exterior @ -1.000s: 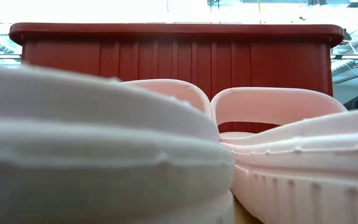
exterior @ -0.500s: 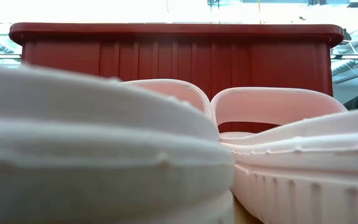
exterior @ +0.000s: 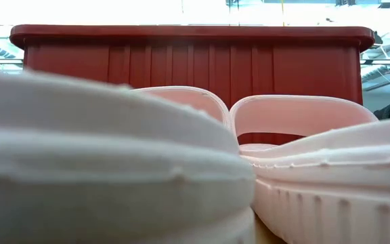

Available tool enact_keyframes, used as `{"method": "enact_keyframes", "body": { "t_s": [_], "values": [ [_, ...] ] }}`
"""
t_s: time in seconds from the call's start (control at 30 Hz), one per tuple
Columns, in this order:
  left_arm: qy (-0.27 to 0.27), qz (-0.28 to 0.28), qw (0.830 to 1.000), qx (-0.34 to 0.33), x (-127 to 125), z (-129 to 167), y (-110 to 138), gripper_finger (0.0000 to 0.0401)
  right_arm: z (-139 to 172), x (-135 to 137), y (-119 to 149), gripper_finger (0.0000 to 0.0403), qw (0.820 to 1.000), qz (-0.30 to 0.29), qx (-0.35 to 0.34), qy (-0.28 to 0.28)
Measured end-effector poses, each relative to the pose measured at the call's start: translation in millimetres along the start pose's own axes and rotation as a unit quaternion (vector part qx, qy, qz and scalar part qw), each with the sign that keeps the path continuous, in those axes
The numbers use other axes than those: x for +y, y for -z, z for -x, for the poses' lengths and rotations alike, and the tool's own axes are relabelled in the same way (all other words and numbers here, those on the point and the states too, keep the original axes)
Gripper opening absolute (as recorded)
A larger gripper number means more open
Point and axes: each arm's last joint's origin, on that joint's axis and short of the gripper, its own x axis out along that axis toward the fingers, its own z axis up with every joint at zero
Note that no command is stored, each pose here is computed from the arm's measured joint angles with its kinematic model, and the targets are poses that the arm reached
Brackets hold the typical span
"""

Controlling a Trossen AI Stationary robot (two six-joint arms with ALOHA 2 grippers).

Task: Pick and place slides into bin
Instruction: Put the black slide into the red organizer bin

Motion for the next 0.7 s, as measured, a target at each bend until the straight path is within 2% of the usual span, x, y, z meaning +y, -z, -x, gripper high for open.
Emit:
{"method": "enact_keyframes", "body": {
  "t_s": [0.2, 0.43, 0.7],
  "values": [
    [-0.005, -0.005, 1.000, 0.012, 0.1, 0.0, 2.5, 0.0248, 22.3, -31.2, -20.9, 0.0007, 0.992, 0.070, -0.011, 0.103],
    [-0.037, -0.007, 0.999, 0.016, 2.0, 0.2, 2.6, 0.0248, 39.2, -63.5, -41.3, 0.0006, 0.966, 0.123, 0.032, 0.225],
    [-0.038, -0.023, 0.999, 0.015, 2.2, 0.2, 2.1, 0.0248, 62.3, -110.5, -60.4, 0.0006, 0.928, 0.122, 0.104, 0.336]
  ]
}}
